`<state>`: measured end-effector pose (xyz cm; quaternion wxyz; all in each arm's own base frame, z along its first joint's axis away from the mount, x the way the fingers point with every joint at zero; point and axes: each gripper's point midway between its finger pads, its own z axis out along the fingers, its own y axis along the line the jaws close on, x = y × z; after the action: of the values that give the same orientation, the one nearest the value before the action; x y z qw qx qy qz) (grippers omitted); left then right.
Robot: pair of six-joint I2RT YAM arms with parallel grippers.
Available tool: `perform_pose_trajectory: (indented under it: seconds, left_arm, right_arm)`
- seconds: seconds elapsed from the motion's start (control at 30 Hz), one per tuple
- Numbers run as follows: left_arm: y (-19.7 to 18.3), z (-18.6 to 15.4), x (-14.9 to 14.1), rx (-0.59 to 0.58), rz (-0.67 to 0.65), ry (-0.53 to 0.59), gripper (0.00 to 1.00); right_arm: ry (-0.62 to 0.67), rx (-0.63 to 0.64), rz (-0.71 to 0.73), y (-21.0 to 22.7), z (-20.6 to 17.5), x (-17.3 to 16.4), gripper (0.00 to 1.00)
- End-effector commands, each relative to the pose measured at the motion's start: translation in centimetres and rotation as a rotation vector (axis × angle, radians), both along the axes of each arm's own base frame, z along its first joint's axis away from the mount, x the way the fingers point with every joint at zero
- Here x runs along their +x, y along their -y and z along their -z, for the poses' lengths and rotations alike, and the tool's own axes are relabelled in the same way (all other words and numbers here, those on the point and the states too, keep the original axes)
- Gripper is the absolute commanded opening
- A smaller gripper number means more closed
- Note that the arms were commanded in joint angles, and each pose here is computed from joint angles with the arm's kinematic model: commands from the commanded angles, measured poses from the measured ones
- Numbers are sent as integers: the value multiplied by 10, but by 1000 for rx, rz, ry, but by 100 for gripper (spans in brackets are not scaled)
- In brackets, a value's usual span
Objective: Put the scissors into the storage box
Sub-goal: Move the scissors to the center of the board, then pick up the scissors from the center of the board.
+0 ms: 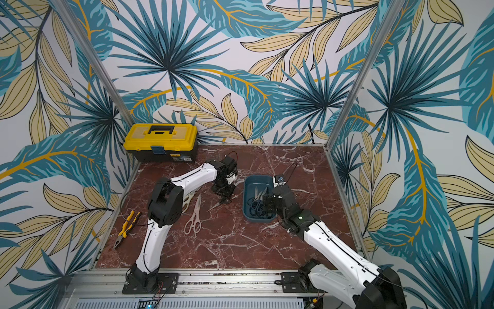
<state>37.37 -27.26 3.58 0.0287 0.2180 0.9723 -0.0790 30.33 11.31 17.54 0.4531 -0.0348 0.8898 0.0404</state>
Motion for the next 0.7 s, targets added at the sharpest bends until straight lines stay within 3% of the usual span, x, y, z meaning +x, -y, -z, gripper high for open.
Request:
perform_pose_trajectory:
  seconds: [0.0,0.3,0.67]
  left_arm:
    - [6,-20,-4,-41,2,27,34]
    - [10,-17,-9,-56,61,17,36]
    - [2,5,-8,23,189,7,38]
  right_arm:
    - [-3,-2,9,3,1,-4,84]
    - [3,11,8,1,-3,-3,84]
    - [-5,13,12,0,-2,-1,84]
